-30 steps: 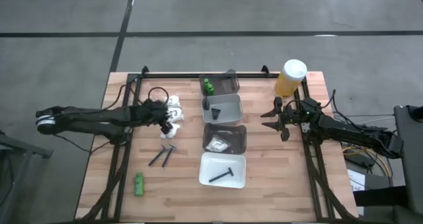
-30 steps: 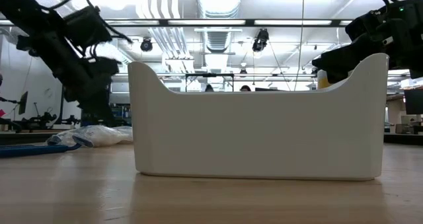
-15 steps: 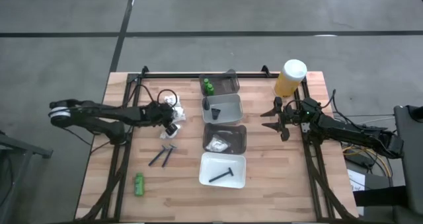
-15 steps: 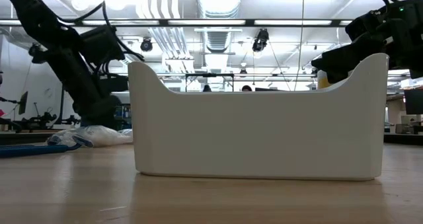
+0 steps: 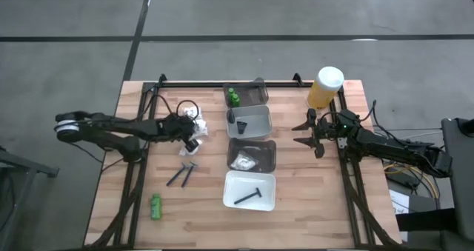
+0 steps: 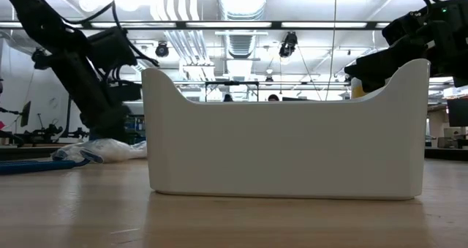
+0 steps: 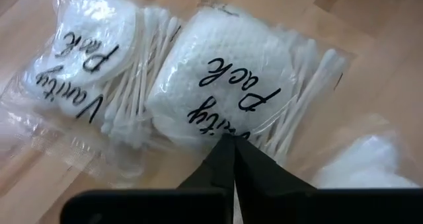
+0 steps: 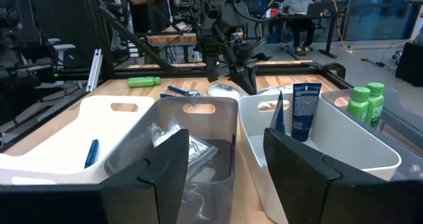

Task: Pick & Place Travel size toiletries
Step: Put the middle white cotton pack into the bottom black bin, then put the bottom white cotton pack into the bottom black bin

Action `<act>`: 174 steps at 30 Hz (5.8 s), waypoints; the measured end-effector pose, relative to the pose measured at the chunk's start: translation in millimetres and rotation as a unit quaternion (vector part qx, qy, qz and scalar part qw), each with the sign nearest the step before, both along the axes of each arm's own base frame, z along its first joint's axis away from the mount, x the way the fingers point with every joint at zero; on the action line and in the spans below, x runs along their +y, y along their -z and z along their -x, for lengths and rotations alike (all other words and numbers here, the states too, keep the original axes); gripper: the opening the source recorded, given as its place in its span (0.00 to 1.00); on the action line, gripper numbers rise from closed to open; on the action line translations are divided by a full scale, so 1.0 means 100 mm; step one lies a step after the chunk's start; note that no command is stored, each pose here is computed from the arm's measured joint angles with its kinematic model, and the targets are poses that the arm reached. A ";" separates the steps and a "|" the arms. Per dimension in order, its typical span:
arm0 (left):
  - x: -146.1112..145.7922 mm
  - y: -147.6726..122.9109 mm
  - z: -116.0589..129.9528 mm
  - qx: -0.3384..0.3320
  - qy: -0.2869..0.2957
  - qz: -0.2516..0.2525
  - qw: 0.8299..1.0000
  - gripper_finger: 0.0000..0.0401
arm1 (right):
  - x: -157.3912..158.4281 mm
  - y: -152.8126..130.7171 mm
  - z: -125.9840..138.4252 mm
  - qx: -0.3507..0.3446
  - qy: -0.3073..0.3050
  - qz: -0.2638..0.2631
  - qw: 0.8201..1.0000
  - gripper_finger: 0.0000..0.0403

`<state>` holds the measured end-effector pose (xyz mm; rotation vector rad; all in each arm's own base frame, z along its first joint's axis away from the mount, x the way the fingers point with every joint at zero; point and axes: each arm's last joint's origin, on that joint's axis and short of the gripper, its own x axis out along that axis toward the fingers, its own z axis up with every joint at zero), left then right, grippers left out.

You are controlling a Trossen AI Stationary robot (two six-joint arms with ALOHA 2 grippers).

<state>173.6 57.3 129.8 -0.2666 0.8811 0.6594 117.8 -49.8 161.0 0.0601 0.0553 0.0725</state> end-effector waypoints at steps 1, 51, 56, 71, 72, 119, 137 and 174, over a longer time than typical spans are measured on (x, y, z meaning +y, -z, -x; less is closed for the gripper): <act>0.00 -0.02 0.01 -0.005 0.002 0.001 1.000 0.01 | 0.00 0.00 0.00 0.000 0.000 0.000 1.000 0.46; -0.48 -1.53 -0.34 -0.115 0.258 -0.156 0.946 0.00 | 0.00 0.00 0.00 0.001 0.000 0.000 1.000 0.10; -0.55 -1.52 -0.35 -0.115 0.278 -0.158 0.941 0.00 | 0.00 0.00 0.00 0.001 0.000 0.000 1.000 0.10; -0.81 -1.59 -0.48 -0.168 0.350 -0.157 0.908 0.00 | 0.00 0.00 0.00 0.001 0.000 0.000 1.000 0.21; -0.82 -1.58 -0.52 -0.164 0.356 -0.158 0.906 0.00 | 0.00 0.00 0.00 0.001 0.000 0.000 1.000 0.22; -0.96 -0.75 -1.92 0.001 0.301 -0.117 0.946 0.00 | 0.00 0.00 0.00 0.002 0.000 -0.001 1.000 0.49; -0.93 -0.81 -1.96 -0.037 0.292 -0.103 0.950 0.30 | 0.00 0.01 0.00 0.002 0.000 -0.001 1.000 0.42; -0.84 -1.30 -0.62 -0.220 0.328 -0.123 0.910 0.32 | 0.00 0.00 0.00 0.003 0.000 -0.001 1.000 0.13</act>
